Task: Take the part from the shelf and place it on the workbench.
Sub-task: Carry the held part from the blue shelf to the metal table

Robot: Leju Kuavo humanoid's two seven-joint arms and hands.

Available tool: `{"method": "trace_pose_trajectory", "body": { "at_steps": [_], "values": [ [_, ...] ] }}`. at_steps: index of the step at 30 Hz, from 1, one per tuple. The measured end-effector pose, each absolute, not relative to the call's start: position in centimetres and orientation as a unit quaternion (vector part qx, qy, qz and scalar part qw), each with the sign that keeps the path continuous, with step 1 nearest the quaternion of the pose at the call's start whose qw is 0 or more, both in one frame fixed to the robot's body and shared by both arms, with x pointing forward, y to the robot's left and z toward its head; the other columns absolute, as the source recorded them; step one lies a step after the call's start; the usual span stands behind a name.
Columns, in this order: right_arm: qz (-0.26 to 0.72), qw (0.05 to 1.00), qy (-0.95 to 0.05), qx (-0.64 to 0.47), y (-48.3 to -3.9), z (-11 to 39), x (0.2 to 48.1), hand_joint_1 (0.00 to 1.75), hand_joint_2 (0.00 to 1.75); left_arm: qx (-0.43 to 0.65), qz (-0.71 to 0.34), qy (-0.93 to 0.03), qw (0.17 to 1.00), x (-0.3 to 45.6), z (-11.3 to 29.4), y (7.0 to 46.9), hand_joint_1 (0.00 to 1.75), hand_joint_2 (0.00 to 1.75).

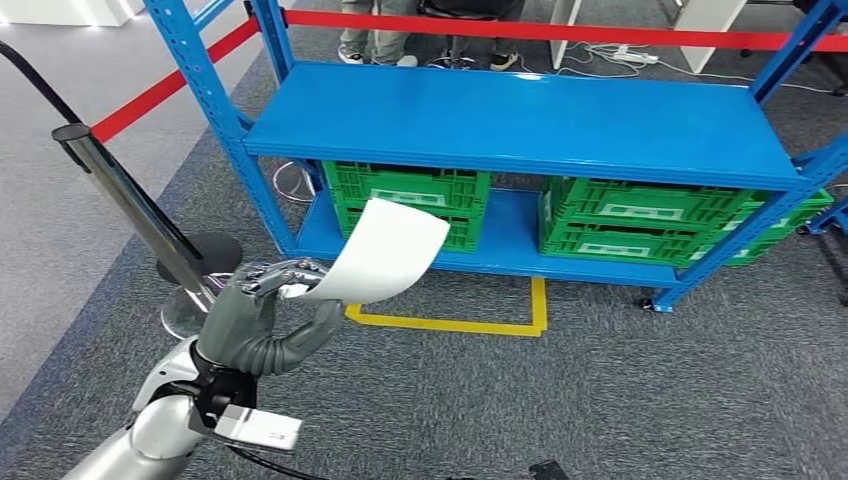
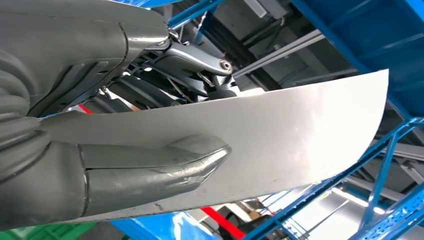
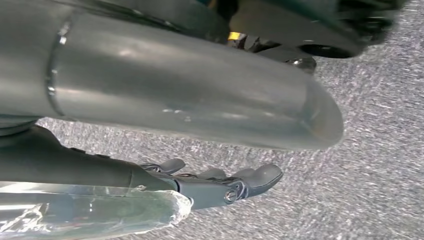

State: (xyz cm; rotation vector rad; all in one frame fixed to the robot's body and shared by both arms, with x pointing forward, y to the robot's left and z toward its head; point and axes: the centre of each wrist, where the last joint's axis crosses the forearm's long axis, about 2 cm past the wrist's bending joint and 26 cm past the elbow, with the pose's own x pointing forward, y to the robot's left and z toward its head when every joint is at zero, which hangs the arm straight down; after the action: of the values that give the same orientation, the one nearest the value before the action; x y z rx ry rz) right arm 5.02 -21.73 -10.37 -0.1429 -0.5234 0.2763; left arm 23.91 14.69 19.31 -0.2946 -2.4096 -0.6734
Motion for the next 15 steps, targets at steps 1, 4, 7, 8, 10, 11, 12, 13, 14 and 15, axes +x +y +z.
{"method": "trace_pose_trajectory", "body": {
  "at_steps": [1, 4, 7, 8, 10, 11, 12, 13, 14, 15],
  "values": [
    [0.136, 0.954, -0.257, -0.07, -21.73, -10.39, 4.93, 0.0, 0.0, -0.111, -0.254, -0.91, 0.307, 23.91, 19.28, 14.71, 1.75, 1.75],
    [0.134, 0.954, -0.257, -0.071, -21.76, -10.39, 4.94, 0.0, 0.0, -0.11, -0.252, -0.911, 0.308, 23.92, 19.29, 14.7, 1.75, 1.75],
    [0.133, 0.953, -0.26, -0.073, -21.78, -10.37, 5.08, 0.0, 0.0, -0.112, -0.252, -0.91, 0.309, 23.93, 19.33, 14.65, 1.75, 1.75],
    [0.133, 0.954, -0.26, -0.074, -21.79, -10.38, 5.02, 0.0, 0.0, -0.112, -0.252, -0.91, 0.31, 23.92, 19.34, 14.63, 1.75, 1.75],
    [0.132, 0.954, -0.259, -0.074, -21.8, -10.4, 4.87, 0.0, 0.0, -0.113, -0.252, -0.91, 0.31, 23.93, 19.35, 14.61, 1.75, 1.75],
    [0.132, 0.954, -0.259, -0.075, -21.8, -10.39, 4.9, 0.0, 0.0, -0.113, -0.252, -0.91, 0.31, 23.94, 19.35, 14.63, 1.75, 1.75],
    [0.132, 0.954, -0.26, -0.075, -21.81, -10.39, 4.96, 0.0, 0.0, -0.113, -0.252, -0.909, 0.311, 23.95, 19.33, 14.65, 1.75, 1.75],
    [0.131, 0.954, -0.26, -0.075, -21.81, -10.38, 5.0, 0.0, 0.0, -0.113, -0.252, -0.909, 0.312, 23.93, 19.3, 14.67, 1.75, 1.75],
    [0.131, 0.954, -0.26, -0.075, -21.81, -10.38, 5.0, 0.0, 0.0, -0.113, -0.253, -0.909, 0.313, 23.91, 19.25, 14.68, 1.75, 1.75],
    [0.13, 0.954, -0.26, -0.074, -21.81, -10.39, 4.96, 0.0, 0.0, -0.114, -0.253, -0.908, 0.314, 23.88, 19.21, 14.69, 1.75, 1.75]
  ]
}}
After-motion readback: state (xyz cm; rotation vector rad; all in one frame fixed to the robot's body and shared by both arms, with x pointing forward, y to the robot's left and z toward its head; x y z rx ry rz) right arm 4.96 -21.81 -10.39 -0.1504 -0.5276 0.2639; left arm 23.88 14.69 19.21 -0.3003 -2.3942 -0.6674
